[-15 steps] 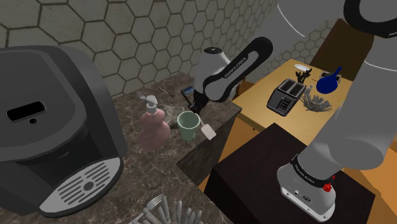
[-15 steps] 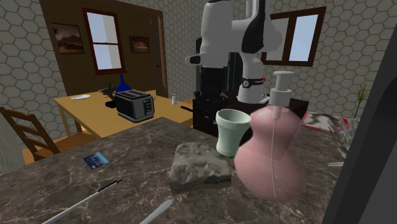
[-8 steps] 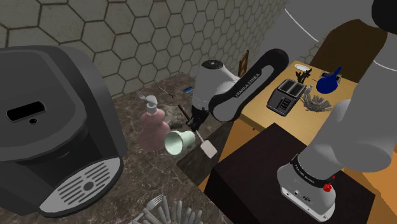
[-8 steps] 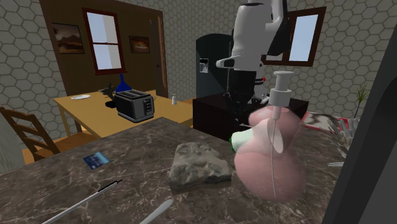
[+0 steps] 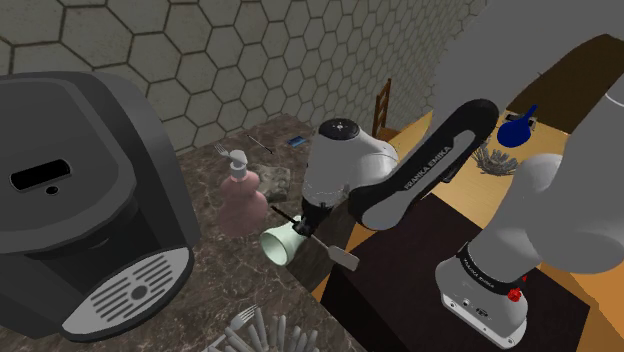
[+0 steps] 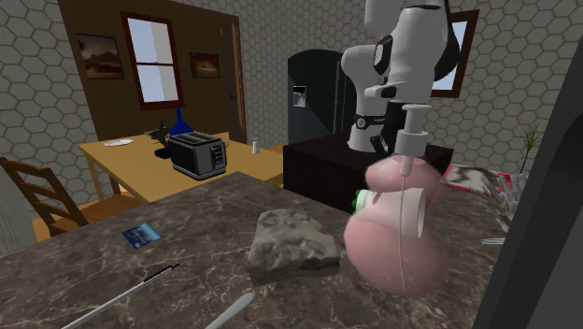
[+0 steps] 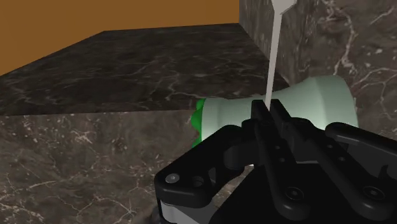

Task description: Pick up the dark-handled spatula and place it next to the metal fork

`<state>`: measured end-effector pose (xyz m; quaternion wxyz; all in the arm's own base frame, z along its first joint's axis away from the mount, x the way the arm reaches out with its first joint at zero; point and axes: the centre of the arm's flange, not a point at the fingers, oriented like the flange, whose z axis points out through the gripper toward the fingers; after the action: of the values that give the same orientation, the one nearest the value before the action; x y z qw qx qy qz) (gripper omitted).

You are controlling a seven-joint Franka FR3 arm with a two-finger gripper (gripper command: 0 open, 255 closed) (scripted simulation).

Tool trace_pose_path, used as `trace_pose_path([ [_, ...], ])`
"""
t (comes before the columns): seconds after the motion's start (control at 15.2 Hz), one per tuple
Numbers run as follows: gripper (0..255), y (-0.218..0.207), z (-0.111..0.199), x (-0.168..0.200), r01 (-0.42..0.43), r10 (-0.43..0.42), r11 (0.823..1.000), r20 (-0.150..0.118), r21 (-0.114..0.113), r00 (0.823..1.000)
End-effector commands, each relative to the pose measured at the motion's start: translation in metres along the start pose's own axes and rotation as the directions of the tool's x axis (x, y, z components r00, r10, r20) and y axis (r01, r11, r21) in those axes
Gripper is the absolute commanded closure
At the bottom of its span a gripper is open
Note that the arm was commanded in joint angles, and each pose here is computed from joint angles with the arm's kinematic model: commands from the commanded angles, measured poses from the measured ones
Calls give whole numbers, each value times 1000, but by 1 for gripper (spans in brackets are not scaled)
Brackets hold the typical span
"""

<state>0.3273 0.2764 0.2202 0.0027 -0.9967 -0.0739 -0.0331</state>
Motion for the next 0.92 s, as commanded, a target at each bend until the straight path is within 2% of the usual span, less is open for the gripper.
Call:
trace_pose_path([
  [0.0, 255, -20, 0, -17, -3, 3, 1000, 0, 0, 1000],
  [0.46, 255, -87, -4, -79, -3, 3, 1000, 0, 0, 1000],
  [0.86, 255, -87, 27, -81, -3, 3, 1000, 0, 0, 1000],
])
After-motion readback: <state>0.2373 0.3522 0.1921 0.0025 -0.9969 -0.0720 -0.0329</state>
